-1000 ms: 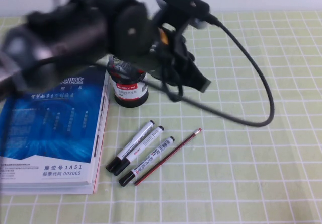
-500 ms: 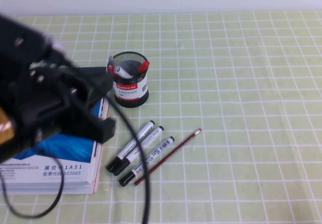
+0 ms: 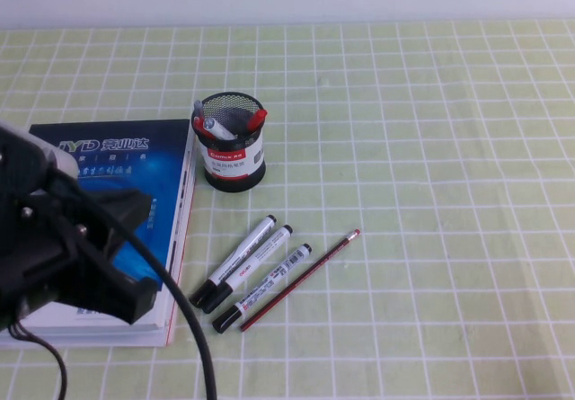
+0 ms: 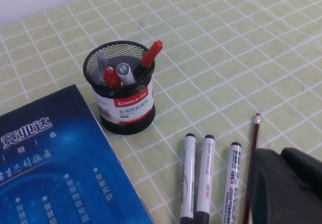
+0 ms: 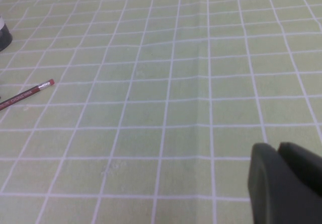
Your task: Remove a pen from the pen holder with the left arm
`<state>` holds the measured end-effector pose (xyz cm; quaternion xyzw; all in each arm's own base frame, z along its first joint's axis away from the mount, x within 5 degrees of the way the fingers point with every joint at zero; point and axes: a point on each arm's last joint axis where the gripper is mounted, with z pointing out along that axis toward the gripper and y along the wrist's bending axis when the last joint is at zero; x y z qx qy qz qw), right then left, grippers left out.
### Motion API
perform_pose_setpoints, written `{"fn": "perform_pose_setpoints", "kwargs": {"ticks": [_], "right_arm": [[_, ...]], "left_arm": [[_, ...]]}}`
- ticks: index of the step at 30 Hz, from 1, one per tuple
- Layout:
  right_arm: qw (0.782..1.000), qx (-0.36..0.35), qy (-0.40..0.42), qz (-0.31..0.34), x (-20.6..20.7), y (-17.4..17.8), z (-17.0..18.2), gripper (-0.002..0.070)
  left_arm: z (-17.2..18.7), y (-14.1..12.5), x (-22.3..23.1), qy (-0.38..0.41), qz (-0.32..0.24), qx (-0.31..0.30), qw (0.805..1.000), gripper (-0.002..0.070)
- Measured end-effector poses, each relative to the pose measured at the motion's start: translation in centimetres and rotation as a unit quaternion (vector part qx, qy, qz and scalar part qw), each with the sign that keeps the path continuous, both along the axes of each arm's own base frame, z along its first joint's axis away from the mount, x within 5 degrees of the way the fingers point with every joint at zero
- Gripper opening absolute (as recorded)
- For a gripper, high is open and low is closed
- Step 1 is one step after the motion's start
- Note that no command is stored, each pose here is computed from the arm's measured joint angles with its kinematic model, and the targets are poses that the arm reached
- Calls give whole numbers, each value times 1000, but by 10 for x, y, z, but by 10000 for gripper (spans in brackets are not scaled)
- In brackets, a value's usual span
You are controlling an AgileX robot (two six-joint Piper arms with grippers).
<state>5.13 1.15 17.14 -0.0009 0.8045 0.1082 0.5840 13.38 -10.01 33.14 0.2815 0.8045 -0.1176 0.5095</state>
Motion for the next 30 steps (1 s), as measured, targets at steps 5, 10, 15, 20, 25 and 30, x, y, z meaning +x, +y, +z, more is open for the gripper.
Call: {"fn": "perform_pose_setpoints", "kwargs": {"ticks": [5,10,15,20,25,30], "right_arm": [[1000,0,0,0,0,0,0,-15],[1000,0,0,0,0,0,0,-15],[1000,0,0,0,0,0,0,-15],[1000,0,0,0,0,0,0,-15],[1000,0,0,0,0,0,0,-15],[1000,0,0,0,0,0,0,-15]], "left_arm": [[2,1,0,-8,5,-1,1000,0],[-3,11,-7,-41,3,-25,999,0],[-22,42,-21,-108,49,-70,990,0],[-52,71,-45,-169,127,-110,971,0],[-87,87,-68,-206,185,-141,950,0],[-117,90,-78,-215,202,-152,943,0]]}}
